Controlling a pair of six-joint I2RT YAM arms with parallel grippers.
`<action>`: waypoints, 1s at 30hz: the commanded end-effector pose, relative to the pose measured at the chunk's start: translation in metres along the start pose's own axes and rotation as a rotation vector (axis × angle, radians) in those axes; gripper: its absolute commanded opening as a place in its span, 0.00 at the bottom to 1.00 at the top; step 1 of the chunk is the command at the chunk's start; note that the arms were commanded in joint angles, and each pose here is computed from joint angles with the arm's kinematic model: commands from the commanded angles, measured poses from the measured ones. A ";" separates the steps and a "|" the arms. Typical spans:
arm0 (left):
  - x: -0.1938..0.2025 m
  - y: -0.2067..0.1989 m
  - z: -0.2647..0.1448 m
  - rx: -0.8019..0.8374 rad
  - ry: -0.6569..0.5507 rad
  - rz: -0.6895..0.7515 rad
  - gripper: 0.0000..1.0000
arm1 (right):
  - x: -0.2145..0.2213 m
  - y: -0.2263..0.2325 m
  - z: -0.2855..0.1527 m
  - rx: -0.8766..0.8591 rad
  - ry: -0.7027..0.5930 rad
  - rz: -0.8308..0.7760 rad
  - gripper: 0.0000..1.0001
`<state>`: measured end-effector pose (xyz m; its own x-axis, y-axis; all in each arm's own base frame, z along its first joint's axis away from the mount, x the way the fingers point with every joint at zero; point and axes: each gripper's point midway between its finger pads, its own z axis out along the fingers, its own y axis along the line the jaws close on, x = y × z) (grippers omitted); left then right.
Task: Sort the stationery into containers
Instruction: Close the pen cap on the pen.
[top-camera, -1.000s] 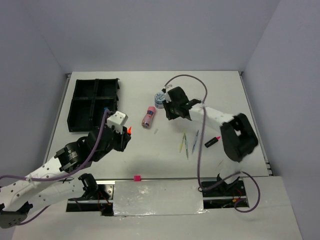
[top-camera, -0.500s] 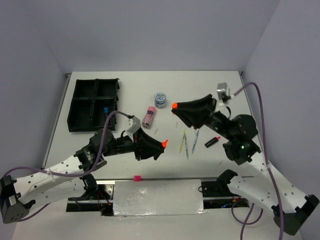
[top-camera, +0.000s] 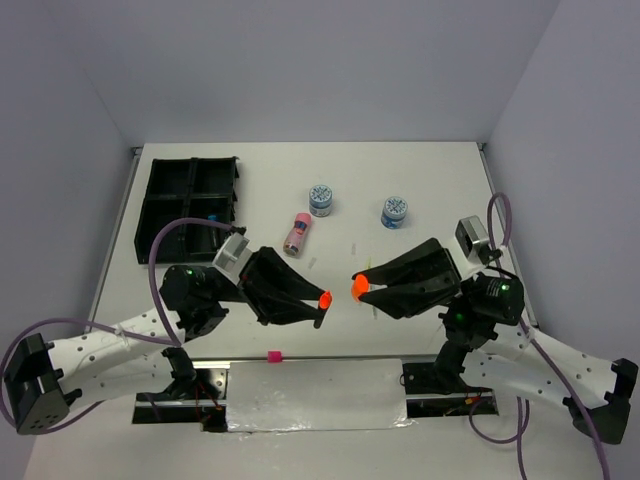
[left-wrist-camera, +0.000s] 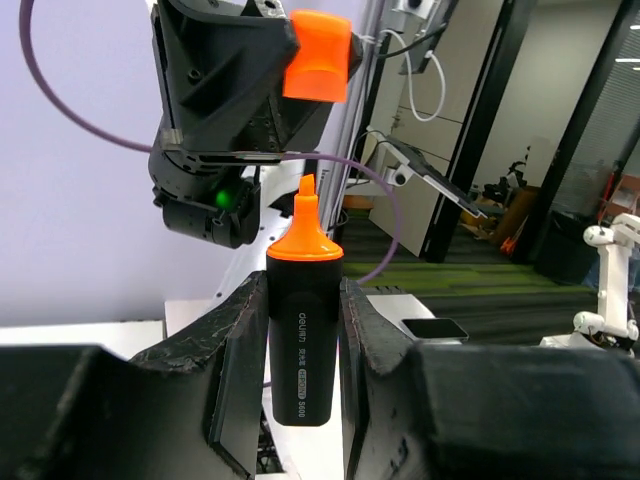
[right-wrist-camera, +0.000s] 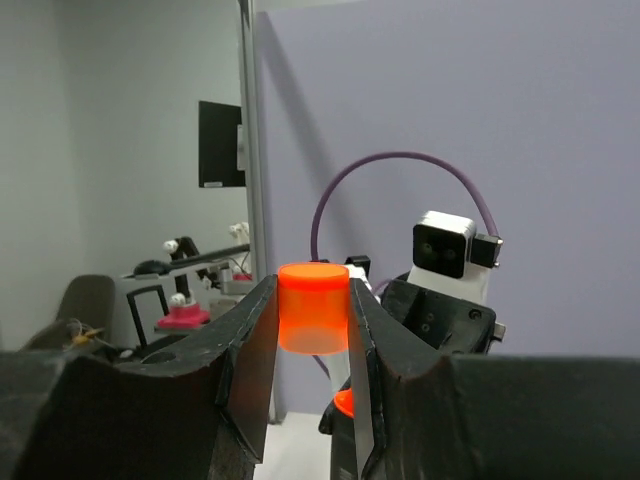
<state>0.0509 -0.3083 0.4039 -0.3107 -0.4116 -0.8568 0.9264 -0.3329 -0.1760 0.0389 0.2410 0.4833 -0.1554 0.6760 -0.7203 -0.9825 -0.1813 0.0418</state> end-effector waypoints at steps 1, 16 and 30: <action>-0.033 -0.027 0.006 0.096 -0.077 0.113 0.00 | -0.021 0.008 0.012 -0.020 -0.079 -0.063 0.15; -0.037 0.007 0.001 -0.140 -0.058 0.132 0.00 | 0.004 -0.040 0.032 0.244 -0.032 -0.112 0.16; -0.038 0.006 -0.004 -0.156 -0.064 0.151 0.00 | 0.015 -0.043 0.023 0.263 -0.027 -0.090 0.16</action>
<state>0.0745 -0.2999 0.4113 -0.2339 -0.4393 -0.8674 0.9719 -0.1310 -0.1957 0.0809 0.2883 0.4697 -0.0901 0.6509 -0.7538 -0.9814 0.0709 0.1785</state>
